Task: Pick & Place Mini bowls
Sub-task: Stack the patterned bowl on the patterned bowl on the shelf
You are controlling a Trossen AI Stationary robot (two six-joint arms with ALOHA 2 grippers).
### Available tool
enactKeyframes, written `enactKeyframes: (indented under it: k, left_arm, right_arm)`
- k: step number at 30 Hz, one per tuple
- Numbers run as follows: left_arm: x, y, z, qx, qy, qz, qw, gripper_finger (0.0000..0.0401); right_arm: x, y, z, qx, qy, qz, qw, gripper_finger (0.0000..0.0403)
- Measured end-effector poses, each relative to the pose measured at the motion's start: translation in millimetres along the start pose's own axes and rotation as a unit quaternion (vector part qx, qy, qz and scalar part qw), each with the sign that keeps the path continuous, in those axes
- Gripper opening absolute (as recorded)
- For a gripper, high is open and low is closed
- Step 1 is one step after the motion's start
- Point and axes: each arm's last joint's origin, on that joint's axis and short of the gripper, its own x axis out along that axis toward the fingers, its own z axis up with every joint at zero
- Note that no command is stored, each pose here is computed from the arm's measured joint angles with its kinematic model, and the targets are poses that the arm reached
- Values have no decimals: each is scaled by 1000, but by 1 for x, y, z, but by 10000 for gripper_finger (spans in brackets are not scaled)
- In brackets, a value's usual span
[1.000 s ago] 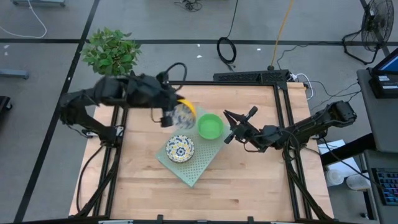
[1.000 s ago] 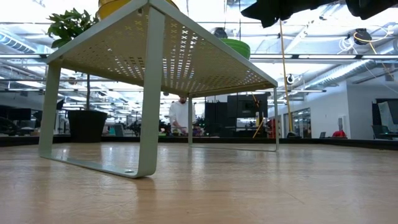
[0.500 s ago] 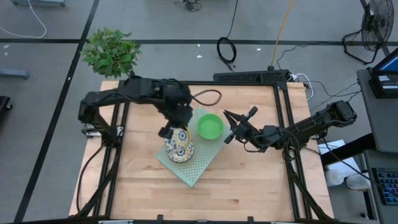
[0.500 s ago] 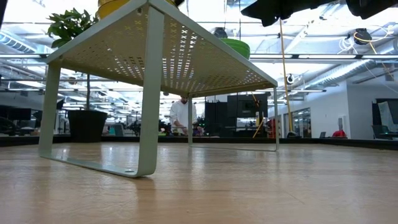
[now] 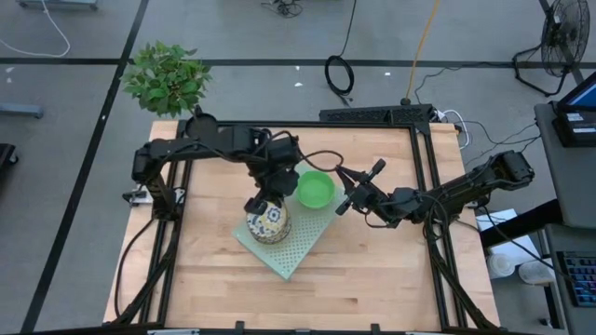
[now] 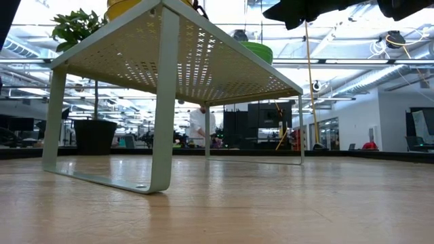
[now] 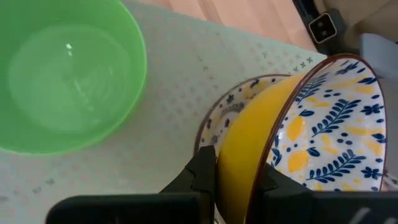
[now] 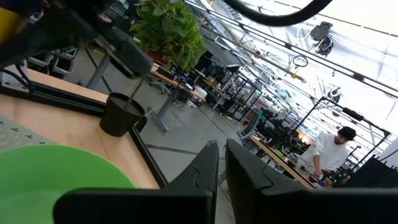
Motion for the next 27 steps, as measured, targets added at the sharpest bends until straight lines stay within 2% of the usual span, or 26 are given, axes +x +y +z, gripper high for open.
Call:
enactKeyframes:
  k: [2,6,15,18,22,27]
  left_arm:
    - [2,1,-1,-19,6,-3,1000,29]
    - [3,2,-3,-91,17,-10,996,29]
    - [22,12,-2,-113,41,-22,993,37]
    - [27,16,-2,-127,54,-2,990,38]
    - [27,17,-3,-150,64,26,986,62]
    - [25,15,-3,-179,64,27,981,89]
  right_arm:
    - [0,0,0,0,0,0,1000,18]
    - [0,0,0,0,0,0,1000,18]
    - [0,0,0,0,0,0,1000,18]
    - [0,0,0,0,0,0,1000,18]
    - [0,0,0,0,0,0,1000,18]
    - [0,0,0,0,0,0,1000,18]
